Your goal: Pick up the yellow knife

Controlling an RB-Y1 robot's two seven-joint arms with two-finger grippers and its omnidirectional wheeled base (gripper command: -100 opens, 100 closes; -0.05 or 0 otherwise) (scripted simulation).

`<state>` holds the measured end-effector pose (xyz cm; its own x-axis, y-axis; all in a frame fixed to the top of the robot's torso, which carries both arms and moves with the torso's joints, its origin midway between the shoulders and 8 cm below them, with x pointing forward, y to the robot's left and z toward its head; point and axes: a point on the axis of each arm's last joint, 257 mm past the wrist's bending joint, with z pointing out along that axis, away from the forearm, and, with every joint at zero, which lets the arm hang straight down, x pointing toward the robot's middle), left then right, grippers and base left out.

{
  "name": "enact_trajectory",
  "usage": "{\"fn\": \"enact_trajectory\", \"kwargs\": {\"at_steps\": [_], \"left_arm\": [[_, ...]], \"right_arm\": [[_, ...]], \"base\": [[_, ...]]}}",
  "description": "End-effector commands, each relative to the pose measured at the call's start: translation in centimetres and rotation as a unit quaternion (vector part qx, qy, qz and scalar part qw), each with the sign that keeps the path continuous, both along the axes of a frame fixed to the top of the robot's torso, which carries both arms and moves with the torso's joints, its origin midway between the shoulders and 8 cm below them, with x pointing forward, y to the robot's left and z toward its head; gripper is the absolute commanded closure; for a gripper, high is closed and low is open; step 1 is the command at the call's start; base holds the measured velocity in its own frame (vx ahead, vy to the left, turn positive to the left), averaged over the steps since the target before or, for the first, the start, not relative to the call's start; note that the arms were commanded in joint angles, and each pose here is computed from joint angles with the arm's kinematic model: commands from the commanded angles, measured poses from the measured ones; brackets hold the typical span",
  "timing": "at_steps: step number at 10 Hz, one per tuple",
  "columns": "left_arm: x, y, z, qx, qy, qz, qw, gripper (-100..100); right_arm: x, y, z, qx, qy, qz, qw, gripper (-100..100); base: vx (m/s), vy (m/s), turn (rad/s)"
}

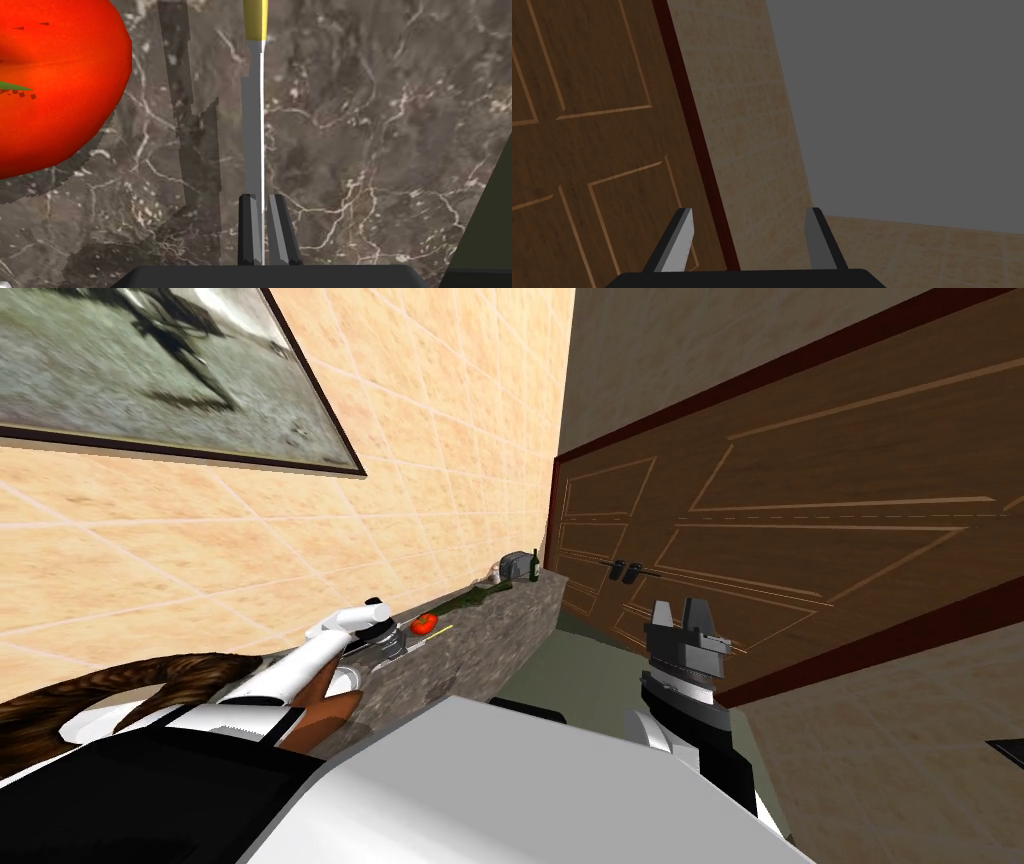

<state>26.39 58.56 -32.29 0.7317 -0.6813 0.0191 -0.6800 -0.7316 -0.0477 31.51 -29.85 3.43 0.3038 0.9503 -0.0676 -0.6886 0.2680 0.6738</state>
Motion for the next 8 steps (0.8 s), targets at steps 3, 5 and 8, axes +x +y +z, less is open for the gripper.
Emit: {"fn": "enact_trajectory", "kwargs": {"at_steps": [3, 5, 8], "left_arm": [[0.6, -2.3, 0.3, -0.001, -0.001, 0.010, 0.9999, 100], [-0.2, -3.4, -0.3, -0.005, 0.012, 0.016, 0.9998, 100], [0.1, -5.6, 0.0, -0.005, 0.011, 0.021, 0.9997, 100]], "right_arm": [[0.0, 0.0, 0.0, 0.000, 0.000, 0.000, 1.0000, 0], [0.0, 0.0, 0.0, 0.000, 0.000, 0.000, 1.0000, 0], [0.0, 0.0, 0.0, 0.000, 0.000, 0.000, 1.0000, 0]], "base": [[-0.053, 0.069, -0.054], [-0.027, 0.035, -0.036], [-0.070, 0.068, -0.048]]}}
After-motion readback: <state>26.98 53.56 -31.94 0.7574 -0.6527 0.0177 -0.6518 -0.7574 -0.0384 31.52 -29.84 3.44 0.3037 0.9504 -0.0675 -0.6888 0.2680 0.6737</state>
